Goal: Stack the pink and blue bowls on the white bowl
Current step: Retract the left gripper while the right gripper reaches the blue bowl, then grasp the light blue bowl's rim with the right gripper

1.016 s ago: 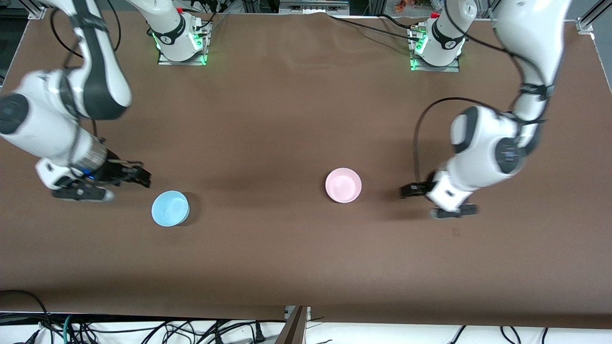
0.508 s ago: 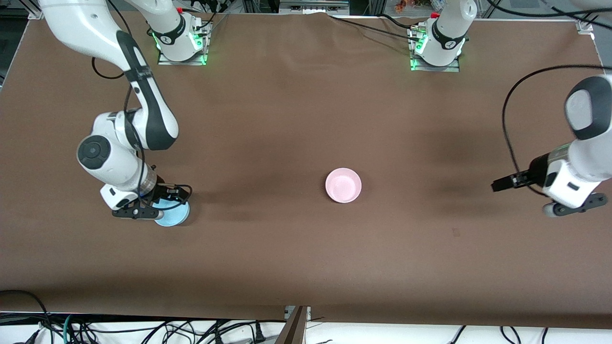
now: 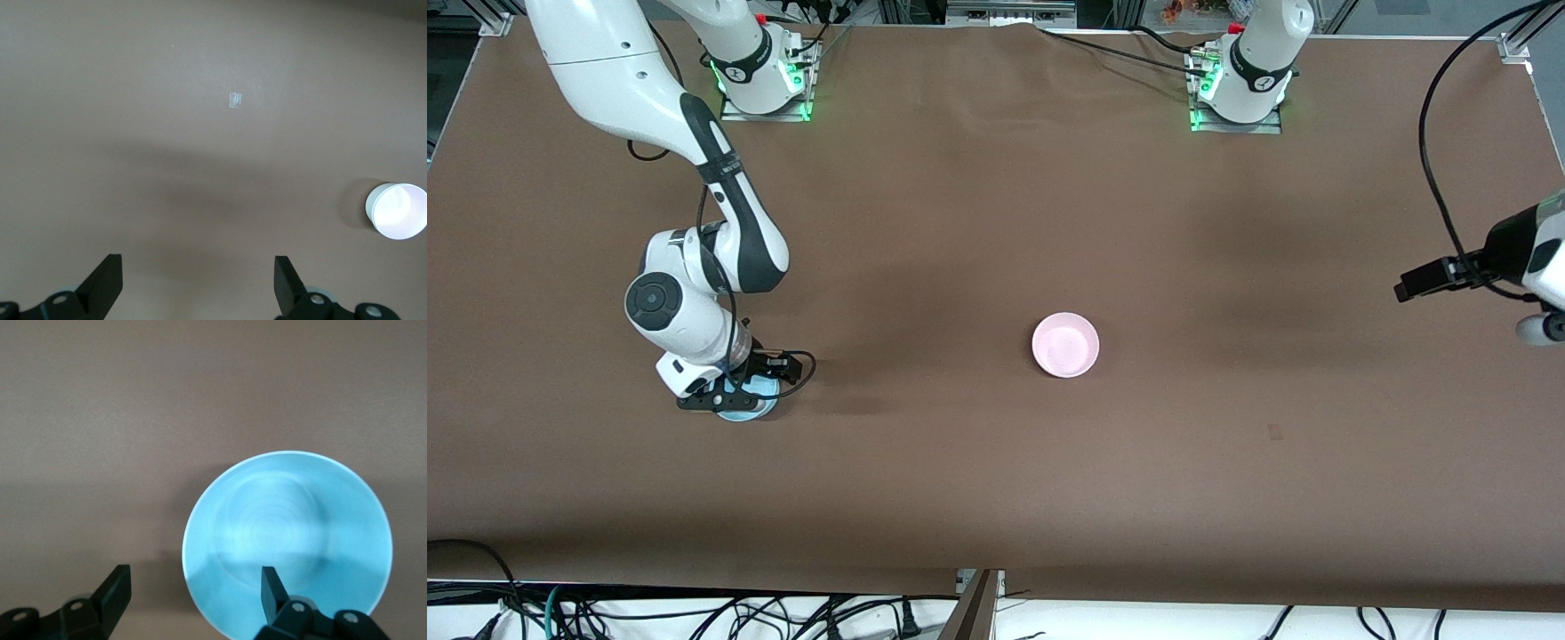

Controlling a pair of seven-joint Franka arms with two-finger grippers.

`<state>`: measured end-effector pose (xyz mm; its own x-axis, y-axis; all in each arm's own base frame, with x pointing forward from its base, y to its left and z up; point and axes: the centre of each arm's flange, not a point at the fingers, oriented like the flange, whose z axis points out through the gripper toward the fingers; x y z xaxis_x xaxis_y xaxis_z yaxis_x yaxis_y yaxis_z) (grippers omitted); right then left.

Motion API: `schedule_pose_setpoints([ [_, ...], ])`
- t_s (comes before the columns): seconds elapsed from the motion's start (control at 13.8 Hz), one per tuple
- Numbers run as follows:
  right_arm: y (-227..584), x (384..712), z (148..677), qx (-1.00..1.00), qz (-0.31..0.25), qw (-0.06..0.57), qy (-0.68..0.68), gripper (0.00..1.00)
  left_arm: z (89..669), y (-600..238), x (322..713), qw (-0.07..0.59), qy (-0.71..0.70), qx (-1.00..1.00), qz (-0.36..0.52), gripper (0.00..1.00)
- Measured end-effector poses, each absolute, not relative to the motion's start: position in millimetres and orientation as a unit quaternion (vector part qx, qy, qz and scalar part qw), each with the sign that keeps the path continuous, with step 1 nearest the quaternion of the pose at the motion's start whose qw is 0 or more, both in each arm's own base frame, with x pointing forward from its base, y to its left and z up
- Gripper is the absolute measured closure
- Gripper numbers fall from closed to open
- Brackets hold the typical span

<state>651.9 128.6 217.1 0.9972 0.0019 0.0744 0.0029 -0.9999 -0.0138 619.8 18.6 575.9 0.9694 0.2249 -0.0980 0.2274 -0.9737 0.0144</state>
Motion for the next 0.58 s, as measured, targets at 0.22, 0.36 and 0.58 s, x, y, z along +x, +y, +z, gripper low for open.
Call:
schedule_pose_setpoints([
  [0.22,119.1,657.5,225.3,-0.999,-0.046,0.005,-0.001,0.12,574.5,23.6,618.3,0.006,0.111,0.992,-0.055,0.0],
  [0.36,102.4,663.6,237.9,-0.998,-0.057,0.002,-0.009,0.12,572.1,25.3,618.9,0.005,0.099,0.993,-0.057,0.0],
  [0.58,58.6,669.5,245.2,-0.997,-0.06,-0.004,-0.039,0.12,569.2,24.7,620.0,0.005,0.095,0.994,-0.06,0.0],
])
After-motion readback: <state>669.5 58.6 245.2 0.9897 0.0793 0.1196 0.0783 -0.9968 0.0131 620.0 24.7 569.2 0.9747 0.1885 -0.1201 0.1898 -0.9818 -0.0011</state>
